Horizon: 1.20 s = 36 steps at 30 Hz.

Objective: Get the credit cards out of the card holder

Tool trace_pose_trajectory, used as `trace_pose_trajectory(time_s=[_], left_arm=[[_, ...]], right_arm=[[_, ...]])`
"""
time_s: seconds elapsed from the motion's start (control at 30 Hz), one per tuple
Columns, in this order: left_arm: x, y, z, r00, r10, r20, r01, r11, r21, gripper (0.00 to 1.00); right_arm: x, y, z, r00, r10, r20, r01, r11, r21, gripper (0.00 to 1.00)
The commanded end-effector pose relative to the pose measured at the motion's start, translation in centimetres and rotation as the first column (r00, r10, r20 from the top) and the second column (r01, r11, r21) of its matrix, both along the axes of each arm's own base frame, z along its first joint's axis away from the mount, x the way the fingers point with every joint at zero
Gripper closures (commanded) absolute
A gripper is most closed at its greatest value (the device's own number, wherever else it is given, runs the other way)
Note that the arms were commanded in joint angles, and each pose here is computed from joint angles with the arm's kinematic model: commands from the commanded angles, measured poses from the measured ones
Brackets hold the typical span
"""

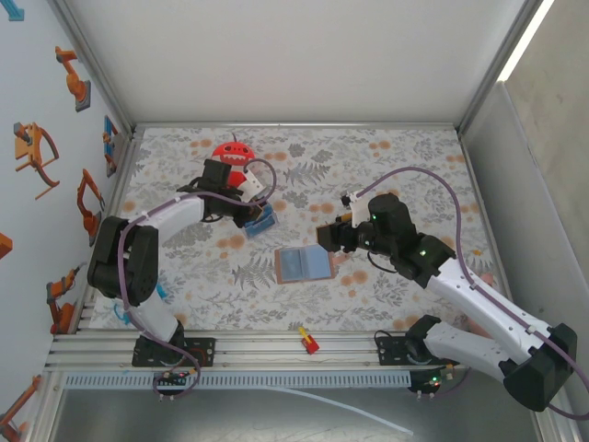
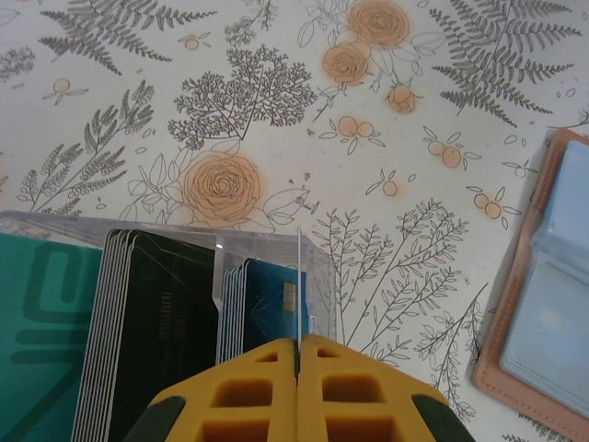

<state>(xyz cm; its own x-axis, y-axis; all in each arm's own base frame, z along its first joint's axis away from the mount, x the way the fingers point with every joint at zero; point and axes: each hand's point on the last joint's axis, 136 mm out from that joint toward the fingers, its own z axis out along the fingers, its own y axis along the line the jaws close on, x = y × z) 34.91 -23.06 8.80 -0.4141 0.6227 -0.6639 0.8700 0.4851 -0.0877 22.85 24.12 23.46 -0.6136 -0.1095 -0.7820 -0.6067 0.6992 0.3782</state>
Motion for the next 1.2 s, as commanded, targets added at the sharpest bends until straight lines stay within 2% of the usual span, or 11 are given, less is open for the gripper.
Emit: trace_pose_trajectory(time_s=[0.0,0.17,0.3,0.63,0.7,0.83,0.9,0.97,1.0,1.1,1.17], left_arm=[[0.1,0.0,0.2,1.0,-0.021,0.003,0.021,0.999,0.035,0.98],[0.4,0.4,-0.6,1.0,-0.014,-0.001,0.014,0.995,0.095,0.96],[0.4,0.5,-0.5,1.0,-0.011,-0.001,0.011,0.994,0.111,0.75],[-0.4,0.1,3.9,0.996,0.022,0.09,-0.029,0.997,0.076,0.71],[-0.8,0.4,5.2,0.991,0.053,0.123,-0.061,0.996,0.061,0.71],[-1.8,1.2,7.9,0.972,0.145,0.183,-0.145,0.989,-0.01,0.64],[-2.5,1.9,9.4,0.954,0.211,0.214,-0.201,0.977,-0.067,0.51],[-3.0,2.8,10.5,0.928,0.284,0.24,-0.263,0.958,-0.119,0.46],[-3.2,3.3,11.1,0.911,0.327,0.251,-0.298,0.943,-0.145,0.4],[-4.2,5.6,12.3,0.847,0.465,0.257,-0.417,0.882,-0.221,0.19],[-5.0,6.7,12.5,0.821,0.516,0.245,-0.465,0.852,-0.239,0.11]], right_arm=[[0.3,0.0,1.6,1.0,-0.018,0.02,0.018,0.999,0.027,0.31],[0.2,-0.1,1.5,1.0,-0.017,0.016,0.016,1.0,0.026,0.31],[0.2,0.0,1.4,1.0,-0.015,0.012,0.015,1.0,0.022,0.31],[0.6,-0.6,-0.9,0.997,-0.061,-0.044,0.059,0.997,-0.049,0.34],[0.6,-0.9,-1.7,0.995,-0.088,-0.055,0.083,0.993,-0.085,0.34],[0.3,-1.0,-3.6,0.989,-0.13,-0.074,0.116,0.979,-0.169,0.35],[0.0,-0.8,-4.8,0.985,-0.146,-0.087,0.124,0.968,-0.219,0.35],[-0.4,-0.4,-5.9,0.983,-0.154,-0.098,0.123,0.956,-0.266,0.35],[-0.5,-0.1,-6.4,0.982,-0.158,-0.1,0.123,0.949,-0.289,0.36],[-1.2,0.7,-8.3,0.976,-0.175,-0.128,0.115,0.918,-0.379,0.44],[-1.6,1.5,-9.3,0.974,-0.172,-0.147,0.096,0.901,-0.423,0.47]])
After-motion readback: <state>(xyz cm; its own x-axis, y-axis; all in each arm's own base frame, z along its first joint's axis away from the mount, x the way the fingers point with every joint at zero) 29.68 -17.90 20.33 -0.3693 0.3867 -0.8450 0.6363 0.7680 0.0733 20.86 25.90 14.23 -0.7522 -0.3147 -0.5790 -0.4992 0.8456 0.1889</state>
